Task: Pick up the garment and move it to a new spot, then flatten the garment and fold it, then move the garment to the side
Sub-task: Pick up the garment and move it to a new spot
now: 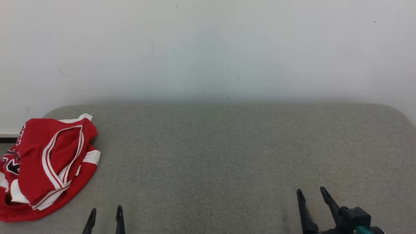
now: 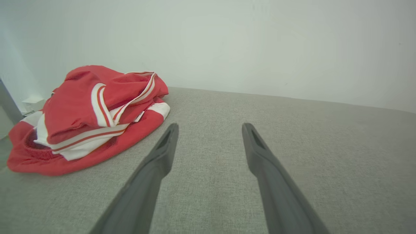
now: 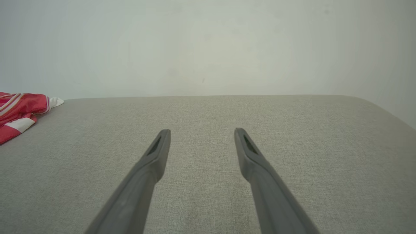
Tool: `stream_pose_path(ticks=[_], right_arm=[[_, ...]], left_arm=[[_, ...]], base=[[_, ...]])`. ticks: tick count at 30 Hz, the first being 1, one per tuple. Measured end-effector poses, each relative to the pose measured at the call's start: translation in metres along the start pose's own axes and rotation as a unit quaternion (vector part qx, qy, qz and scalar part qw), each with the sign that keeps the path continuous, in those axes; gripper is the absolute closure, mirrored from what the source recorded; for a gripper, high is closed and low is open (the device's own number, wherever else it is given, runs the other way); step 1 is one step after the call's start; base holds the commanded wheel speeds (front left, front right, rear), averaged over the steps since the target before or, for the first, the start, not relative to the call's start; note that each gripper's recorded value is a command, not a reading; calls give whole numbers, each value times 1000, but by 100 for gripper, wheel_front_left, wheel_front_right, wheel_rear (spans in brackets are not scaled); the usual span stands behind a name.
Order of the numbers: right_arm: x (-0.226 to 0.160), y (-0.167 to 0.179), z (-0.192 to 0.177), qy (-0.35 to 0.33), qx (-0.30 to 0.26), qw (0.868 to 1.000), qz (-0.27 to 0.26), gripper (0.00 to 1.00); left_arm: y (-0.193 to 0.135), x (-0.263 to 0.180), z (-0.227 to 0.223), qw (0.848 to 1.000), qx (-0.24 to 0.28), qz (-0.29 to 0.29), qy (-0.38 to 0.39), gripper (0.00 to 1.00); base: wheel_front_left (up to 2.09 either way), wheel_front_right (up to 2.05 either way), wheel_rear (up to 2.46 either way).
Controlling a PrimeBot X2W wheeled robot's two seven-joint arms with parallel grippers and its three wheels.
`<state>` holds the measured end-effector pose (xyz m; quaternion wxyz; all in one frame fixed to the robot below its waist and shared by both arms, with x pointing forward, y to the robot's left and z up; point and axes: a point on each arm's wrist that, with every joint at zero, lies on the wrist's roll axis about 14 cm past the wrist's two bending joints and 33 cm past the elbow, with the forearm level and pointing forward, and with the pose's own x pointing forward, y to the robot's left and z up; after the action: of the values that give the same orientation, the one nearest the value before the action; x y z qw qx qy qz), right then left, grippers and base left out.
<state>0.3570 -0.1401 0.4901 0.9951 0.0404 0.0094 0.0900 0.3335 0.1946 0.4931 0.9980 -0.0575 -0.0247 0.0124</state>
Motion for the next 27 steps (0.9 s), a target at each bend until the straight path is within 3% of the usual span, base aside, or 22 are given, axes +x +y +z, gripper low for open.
stream_pose_path(ticks=[15,27], right_arm=[[22,56,-1,4,-10,996,88,0],[37,114,-8,14,-8,985,173,0]], left_arm=[[59,-42,2,996,0,93,-8,0],[111,-96,2,982,6,187,-11,0]], base=[[0,0,0],[0,0,0]])
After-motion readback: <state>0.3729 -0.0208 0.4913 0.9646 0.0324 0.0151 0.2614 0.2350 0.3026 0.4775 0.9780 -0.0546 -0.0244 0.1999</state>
